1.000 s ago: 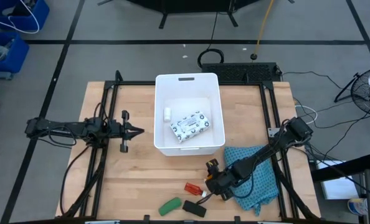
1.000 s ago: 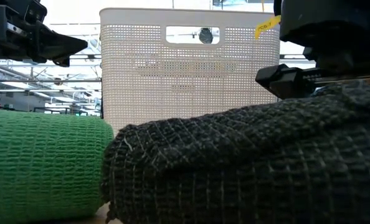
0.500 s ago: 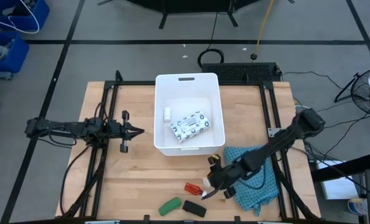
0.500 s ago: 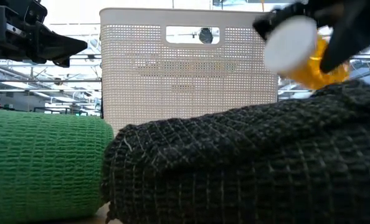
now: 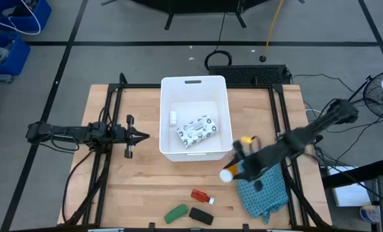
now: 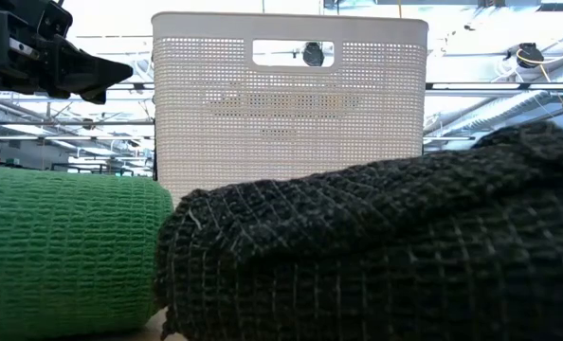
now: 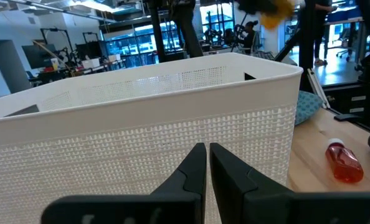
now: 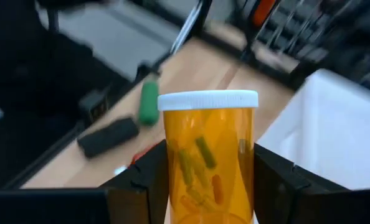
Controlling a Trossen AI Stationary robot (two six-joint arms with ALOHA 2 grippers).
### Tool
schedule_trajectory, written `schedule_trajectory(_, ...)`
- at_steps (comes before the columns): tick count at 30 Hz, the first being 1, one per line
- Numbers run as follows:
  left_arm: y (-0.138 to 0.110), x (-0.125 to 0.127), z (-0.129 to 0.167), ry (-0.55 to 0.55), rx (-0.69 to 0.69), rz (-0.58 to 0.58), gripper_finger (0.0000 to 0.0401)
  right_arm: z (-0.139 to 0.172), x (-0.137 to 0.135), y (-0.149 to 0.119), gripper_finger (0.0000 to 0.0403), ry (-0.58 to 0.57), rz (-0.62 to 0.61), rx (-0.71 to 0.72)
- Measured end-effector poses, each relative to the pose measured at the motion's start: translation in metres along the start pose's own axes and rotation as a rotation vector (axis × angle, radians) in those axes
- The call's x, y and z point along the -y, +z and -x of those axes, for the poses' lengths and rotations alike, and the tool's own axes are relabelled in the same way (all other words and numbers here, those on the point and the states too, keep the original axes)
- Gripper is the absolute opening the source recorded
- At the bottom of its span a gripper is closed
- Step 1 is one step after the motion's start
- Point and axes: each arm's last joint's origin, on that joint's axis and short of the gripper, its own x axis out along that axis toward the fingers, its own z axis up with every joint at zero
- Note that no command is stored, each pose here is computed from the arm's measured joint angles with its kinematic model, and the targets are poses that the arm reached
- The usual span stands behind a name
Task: Pick & place medical supplies in basket/bin
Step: Put the orange medicine bottle into the white bin
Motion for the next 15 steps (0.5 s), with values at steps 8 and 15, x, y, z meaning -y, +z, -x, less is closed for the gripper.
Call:
schedule_trajectory(8, -0.001, 0.000, 0.000, 0.000, -0.008, -0.011, 0.0026, 0.072, 0.021, -0.013, 0.0161, -0.202, -0.036, 0.246)
schedule_trajectory(15, -0.001, 0.000, 0.000, 0.000, -0.008, -0.010, 0.0026, 0.074, 0.015, -0.078, 0.0160, -0.261, -0.098, 0.328)
